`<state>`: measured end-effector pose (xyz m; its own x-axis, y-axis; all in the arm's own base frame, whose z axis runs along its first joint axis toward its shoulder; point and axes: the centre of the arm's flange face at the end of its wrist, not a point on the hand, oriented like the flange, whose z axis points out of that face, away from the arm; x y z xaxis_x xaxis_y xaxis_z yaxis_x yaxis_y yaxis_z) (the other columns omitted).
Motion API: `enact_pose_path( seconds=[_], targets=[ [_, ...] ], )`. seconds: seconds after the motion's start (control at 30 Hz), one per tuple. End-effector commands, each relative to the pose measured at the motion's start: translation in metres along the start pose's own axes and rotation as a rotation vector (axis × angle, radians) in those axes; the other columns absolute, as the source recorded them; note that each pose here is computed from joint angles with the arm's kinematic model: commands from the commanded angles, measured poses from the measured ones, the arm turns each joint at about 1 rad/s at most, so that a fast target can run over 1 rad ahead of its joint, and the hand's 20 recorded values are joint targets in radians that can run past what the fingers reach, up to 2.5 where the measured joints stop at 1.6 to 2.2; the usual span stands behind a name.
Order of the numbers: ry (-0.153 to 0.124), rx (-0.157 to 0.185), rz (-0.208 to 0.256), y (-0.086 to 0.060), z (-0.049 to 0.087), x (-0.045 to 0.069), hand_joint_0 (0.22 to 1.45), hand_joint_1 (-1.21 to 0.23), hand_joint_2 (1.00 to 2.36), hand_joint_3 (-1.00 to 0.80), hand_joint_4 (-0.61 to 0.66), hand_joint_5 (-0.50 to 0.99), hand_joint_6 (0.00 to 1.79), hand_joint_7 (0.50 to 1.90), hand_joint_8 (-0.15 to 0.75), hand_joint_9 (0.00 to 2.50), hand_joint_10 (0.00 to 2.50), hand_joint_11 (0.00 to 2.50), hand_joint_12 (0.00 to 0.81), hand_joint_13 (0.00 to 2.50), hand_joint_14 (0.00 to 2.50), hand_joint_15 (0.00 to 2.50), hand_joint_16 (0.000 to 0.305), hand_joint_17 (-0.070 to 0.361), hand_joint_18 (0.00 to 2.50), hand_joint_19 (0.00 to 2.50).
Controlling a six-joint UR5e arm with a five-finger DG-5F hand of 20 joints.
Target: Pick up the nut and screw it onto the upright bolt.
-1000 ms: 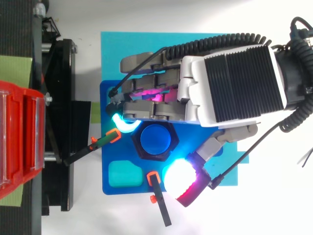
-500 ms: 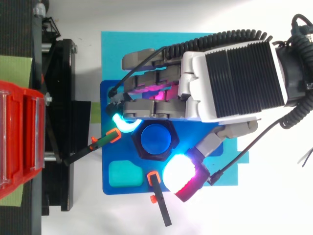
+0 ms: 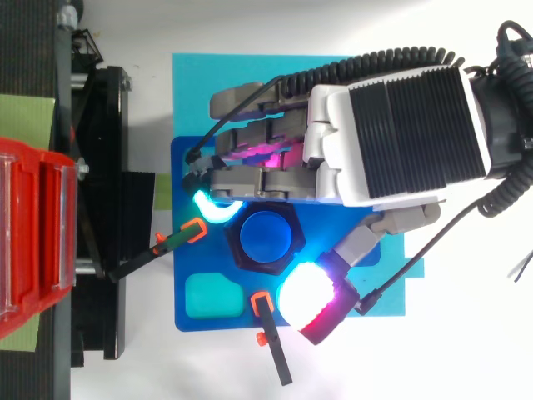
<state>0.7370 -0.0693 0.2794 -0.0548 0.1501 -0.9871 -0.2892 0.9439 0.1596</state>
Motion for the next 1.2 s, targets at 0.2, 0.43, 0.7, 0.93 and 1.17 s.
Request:
enact_pose_path(
  seconds=[0.2,0.43,0.7,0.93,1.17],
  targets=[
    [0.023,0.002,0.006,-0.001,0.002,-0.021,0.50,-0.17,1.00,-0.50,0.27,-0.06,0.50,1.12,0.292,1.04,0.00,0.00,0.289,0.70,0.00,0.00,0.028,0.064,0.36,0.00],
    [0.026,0.004,0.007,-0.003,0.002,-0.026,0.49,-0.16,1.00,-0.50,0.28,-0.07,0.50,1.07,0.293,1.02,0.00,0.00,0.295,0.68,0.00,0.00,0.030,0.067,0.34,0.00],
    [0.062,0.007,-0.008,-0.003,0.001,-0.066,0.48,-0.16,1.00,-0.50,0.29,-0.09,0.50,0.97,0.290,0.98,0.00,0.00,0.302,0.66,0.00,0.00,0.032,0.072,0.34,0.00],
    [0.173,0.031,-0.143,0.009,-0.028,-0.106,0.48,-0.16,1.00,-0.50,0.29,-0.09,0.50,0.95,0.293,0.96,0.00,0.00,0.306,0.65,0.00,0.00,0.033,0.074,0.33,0.00],
    [0.227,0.092,-0.163,0.016,-0.055,-0.134,0.48,-0.18,1.00,-0.50,0.29,-0.10,0.50,0.95,0.292,0.95,0.00,0.00,0.310,0.64,0.00,0.00,0.034,0.076,0.32,0.00]
  ],
)
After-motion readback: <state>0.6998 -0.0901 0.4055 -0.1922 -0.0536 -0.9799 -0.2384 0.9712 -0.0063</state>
